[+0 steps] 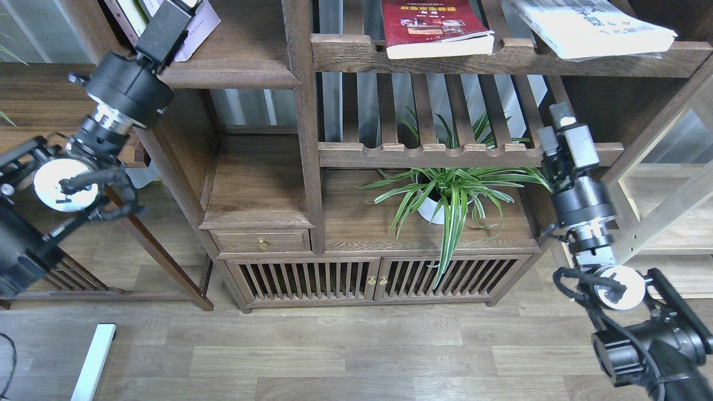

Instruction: Organize books on shelf

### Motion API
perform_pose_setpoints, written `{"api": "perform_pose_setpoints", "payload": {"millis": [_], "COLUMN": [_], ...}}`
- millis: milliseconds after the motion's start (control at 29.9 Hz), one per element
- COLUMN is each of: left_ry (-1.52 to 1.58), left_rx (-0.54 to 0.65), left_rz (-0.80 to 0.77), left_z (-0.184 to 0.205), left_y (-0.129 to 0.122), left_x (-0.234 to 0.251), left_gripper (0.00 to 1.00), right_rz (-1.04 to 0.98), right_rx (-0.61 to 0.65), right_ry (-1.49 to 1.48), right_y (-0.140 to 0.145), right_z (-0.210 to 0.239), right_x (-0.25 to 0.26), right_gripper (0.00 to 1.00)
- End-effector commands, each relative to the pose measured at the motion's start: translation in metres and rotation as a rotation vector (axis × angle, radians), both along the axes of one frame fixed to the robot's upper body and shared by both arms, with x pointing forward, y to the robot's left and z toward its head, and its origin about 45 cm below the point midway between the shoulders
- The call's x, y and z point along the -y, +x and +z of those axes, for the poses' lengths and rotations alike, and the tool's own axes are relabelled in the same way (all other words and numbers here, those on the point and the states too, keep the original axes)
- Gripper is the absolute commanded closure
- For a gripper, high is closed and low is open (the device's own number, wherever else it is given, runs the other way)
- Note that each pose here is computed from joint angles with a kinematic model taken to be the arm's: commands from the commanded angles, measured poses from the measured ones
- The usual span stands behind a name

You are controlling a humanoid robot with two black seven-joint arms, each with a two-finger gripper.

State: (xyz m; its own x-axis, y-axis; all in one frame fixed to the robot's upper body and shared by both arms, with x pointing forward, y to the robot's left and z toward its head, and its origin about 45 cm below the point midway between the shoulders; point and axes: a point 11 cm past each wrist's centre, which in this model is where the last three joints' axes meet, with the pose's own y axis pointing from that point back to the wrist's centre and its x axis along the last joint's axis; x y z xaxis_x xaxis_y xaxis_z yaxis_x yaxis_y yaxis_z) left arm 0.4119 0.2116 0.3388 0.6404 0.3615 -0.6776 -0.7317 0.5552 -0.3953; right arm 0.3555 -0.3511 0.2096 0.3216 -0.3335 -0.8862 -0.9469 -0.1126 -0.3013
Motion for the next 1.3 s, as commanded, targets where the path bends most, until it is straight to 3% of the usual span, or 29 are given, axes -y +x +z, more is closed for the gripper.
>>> {"api": "perform_pose_setpoints", "payload": {"millis": [0,468,769,903,1271], "left_ry": [-0.084,-0.233,-0.262,-0.297,-0.287], "left_rx": [-0.105,-0.298,-0.500,-0.629,-0.727], "left_rz": [-0.061,-0.081,-0.030,-0.016,-0.081], "left_z": [-0.020,-0.050,-0.070,-0.080,-0.078], "left_y": [-0.009,-0.015,-0.010,-0.009,-0.018], "left_x": [0.019,0.043,0.061,0.072,0.095], "left_gripper": [0.03,0.05,0.06,0.06,0.06], "right_rz": [-0.035,-0.204,-0.203,-0.214,-0.193], "right_rx": [0.031,-0.117,-0.117,-0.156,-0.186], "right_ry": [0.005,0.084,0.117,0.129,0.137], "right_y": [0.006,0.019,0.042,0.047,0.056], "right_z": [0.014,0.049,0.078,0.080,0.087], "right_x": [0.013,0.090,0.085,0.084,0.078], "right_gripper": [0.06,0.09,0.09,0.17,0.18]}}
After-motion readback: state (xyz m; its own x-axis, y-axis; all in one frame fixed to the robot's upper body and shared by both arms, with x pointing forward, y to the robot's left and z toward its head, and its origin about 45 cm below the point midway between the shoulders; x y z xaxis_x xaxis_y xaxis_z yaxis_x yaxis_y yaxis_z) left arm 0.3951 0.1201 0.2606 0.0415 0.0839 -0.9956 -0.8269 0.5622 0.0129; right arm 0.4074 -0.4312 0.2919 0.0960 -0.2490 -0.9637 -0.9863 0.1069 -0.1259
